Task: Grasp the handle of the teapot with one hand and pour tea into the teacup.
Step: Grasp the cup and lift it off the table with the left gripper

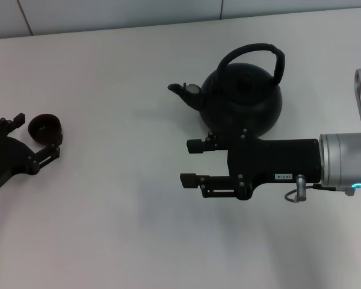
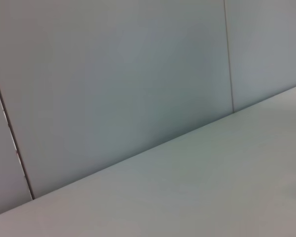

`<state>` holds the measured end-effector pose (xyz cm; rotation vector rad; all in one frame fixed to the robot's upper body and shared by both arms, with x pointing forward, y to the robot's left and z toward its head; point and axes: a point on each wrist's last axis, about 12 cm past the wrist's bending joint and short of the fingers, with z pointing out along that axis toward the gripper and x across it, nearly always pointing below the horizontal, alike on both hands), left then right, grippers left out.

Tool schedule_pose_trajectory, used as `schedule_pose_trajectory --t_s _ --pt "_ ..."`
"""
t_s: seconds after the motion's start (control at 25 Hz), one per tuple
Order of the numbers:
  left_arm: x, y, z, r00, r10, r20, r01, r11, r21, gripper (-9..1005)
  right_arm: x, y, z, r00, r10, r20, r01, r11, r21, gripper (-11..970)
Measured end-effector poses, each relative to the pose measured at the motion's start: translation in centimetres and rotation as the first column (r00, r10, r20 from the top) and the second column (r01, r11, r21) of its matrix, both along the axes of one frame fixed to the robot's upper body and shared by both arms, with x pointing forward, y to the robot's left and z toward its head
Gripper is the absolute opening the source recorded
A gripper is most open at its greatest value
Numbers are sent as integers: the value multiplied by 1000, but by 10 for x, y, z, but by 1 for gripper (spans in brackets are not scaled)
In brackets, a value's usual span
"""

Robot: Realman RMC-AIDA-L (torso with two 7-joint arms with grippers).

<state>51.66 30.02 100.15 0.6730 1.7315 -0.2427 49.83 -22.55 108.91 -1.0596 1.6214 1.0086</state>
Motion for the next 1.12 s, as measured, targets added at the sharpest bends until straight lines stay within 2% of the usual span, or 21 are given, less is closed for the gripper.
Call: schedule_pose_trajectory --t_s 1.12 --pt "12 -5 -2 999 15 -37 -13 999 42 857 3 0 1 1000 -1 5 1 1000 -6 641"
